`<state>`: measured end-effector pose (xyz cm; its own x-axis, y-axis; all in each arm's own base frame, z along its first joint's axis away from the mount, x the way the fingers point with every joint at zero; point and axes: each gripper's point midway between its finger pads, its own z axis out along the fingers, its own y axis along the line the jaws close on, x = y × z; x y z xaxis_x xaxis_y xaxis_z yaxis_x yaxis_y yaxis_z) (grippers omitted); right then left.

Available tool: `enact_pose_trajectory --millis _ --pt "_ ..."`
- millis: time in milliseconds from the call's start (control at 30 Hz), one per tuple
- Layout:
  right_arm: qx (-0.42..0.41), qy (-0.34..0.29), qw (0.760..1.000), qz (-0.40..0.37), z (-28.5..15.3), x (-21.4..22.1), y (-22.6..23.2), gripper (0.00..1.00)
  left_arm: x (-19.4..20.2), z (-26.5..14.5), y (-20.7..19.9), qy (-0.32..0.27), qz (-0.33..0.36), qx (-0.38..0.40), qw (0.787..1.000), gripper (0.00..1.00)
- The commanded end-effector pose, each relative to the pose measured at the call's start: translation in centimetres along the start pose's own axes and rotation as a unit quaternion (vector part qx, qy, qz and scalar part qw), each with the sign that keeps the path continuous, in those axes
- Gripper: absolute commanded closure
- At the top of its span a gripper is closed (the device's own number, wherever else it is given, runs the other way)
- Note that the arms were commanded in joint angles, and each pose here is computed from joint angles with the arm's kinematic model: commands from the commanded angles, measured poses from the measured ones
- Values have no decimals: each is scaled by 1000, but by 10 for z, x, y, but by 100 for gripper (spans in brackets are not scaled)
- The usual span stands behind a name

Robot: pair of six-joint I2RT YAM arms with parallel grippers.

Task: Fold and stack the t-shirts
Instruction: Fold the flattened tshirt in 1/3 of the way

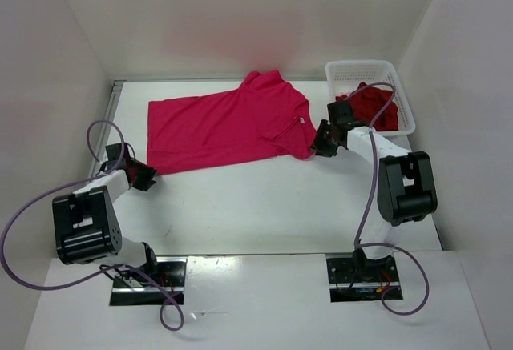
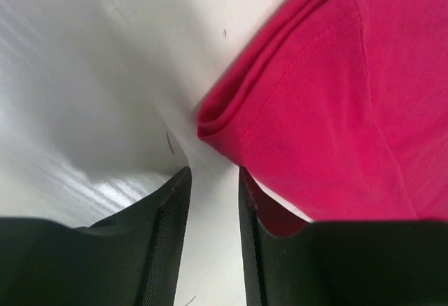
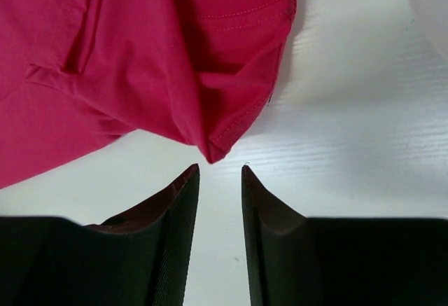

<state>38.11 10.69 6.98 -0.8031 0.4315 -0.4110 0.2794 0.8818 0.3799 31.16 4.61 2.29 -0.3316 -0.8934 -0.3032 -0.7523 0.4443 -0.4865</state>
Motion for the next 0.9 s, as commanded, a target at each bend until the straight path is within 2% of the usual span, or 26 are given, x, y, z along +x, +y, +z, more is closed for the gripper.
enact_pose_trajectory --millis 0,133,167,200,333,467,567,633,700,867 --pt "-19 -21 1000 -11 14 -15 13 63 -14 8 -5 -27 -18 4 999 59" --pt "-25 -8 1000 -10 26 -20 20 63 -23 14 -8 -37 -18 1 999 72" --pt "-28 -6 1000 -10 26 -19 21 63 -21 17 -6 -33 -18 -4 999 80" --pt "-27 -3 1000 -10 29 -19 21 63 -22 18 -7 -33 -18 -4 999 84" --pt "-35 7 999 -18 29 -16 32 65 -31 18 -11 -45 -6 -5 999 92" --pt "-34 -21 999 -29 12 -23 42 65 -39 18 -9 -50 -5 -9 999 97" --pt "-28 -30 999 -34 7 -29 41 61 -45 20 3 -56 -4 -27 998 100" --pt "-22 -29 999 -40 12 -32 41 59 -50 21 5 -58 -4 -30 998 100" --pt "-3 -1 999 -47 29 -27 35 57 -54 22 6 -58 -8 -34 998 100" --pt "-27 3 998 -48 29 -29 46 57 -70 18 10 -71 -14 -37 997 100"
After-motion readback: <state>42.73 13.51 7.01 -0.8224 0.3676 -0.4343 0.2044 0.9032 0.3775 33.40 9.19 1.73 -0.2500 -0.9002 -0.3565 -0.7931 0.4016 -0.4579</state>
